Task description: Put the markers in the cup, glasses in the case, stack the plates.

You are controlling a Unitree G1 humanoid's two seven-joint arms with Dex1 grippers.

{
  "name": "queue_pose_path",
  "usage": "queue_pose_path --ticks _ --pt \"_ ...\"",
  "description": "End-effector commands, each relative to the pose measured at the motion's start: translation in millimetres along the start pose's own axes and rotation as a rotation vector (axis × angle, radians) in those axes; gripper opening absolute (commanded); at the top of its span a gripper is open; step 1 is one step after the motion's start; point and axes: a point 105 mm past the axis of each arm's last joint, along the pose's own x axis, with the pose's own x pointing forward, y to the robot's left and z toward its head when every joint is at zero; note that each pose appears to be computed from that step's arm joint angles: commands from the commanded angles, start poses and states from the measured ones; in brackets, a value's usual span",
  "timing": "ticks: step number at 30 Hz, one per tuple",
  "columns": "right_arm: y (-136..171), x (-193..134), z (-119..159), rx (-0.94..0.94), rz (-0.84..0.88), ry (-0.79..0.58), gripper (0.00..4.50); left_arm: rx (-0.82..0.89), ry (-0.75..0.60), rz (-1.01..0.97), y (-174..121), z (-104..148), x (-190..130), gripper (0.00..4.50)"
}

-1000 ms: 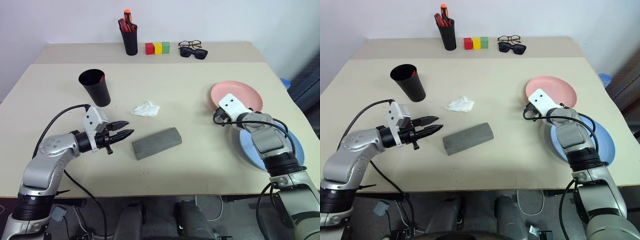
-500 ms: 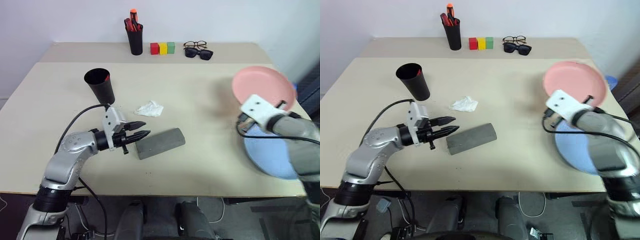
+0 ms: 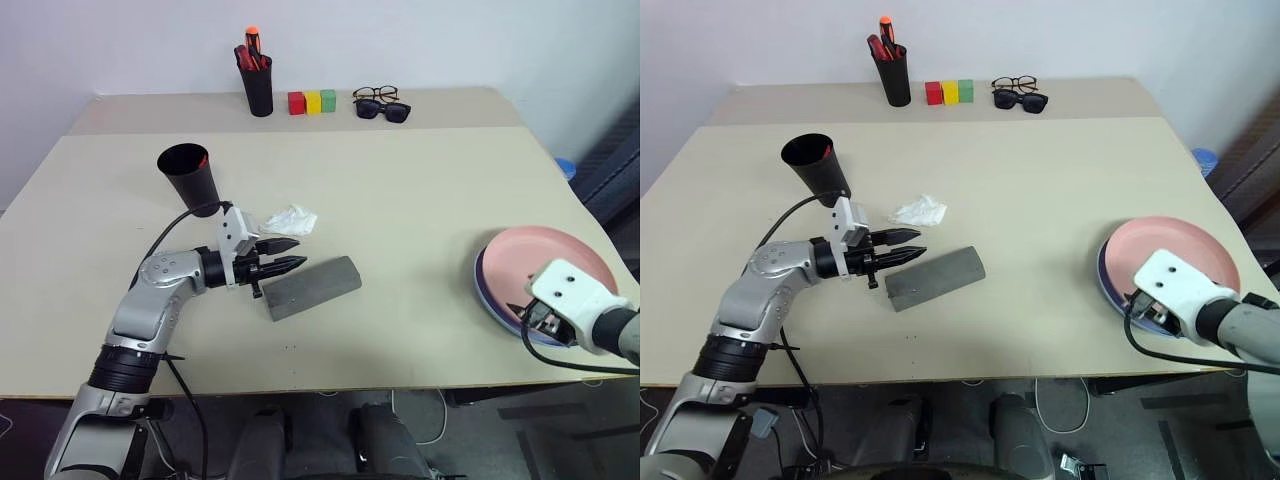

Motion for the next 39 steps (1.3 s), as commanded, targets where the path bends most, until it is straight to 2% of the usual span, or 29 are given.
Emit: queue_pose_path --ticks 1,2,5,7,8,11,15,19,24,28,31,38,39 --pt "-7 5 37 -0.008 -0.006 -0.159 2.82 0.047 0.000 0.097 12 5 -23 1.60" --pt "-7 7 43 -0.003 0.001 -0.188 2.82 0.049 0.005 0.111 13 5 -26 1.60" --pt "-2 31 84 0.087 0.052 -0.367 2.82 0.056 0.026 0.235 25 1 -48 1.60" --pt "12 50 113 0.179 0.156 -0.472 2.82 0.065 0.048 0.321 34 -2 -63 1.60" --pt "22 64 129 0.207 0.214 -0.511 3.39 0.075 0.069 0.382 40 -4 -73 1.60" --pt "41 104 169 0.256 0.286 -0.548 4.45 0.084 0.097 0.511 50 -9 -96 1.60" --pt "58 145 202 0.283 0.309 -0.537 4.45 0.085 0.107 0.582 51 -13 -111 1.60" --pt "92 168 231 0.178 0.376 -0.585 4.45 0.068 0.121 0.630 46 -17 -123 1.60" --pt "109 188 242 0.142 0.401 -0.588 4.45 0.052 0.138 0.652 40 -21 -132 1.60" --pt "110 202 246 0.163 0.363 -0.560 4.45 0.046 0.141 0.654 39 -22 -133 1.60" --pt "113 209 245 0.186 0.367 -0.535 3.58 0.044 0.138 0.653 37 -23 -132 1.60" --pt "110 210 247 0.204 0.355 -0.545 0.04 0.035 0.135 0.634 34 -25 -129 1.60" --pt "105 208 247 0.200 0.333 -0.556 0.04 0.034 0.131 0.622 33 -25 -126 1.60"
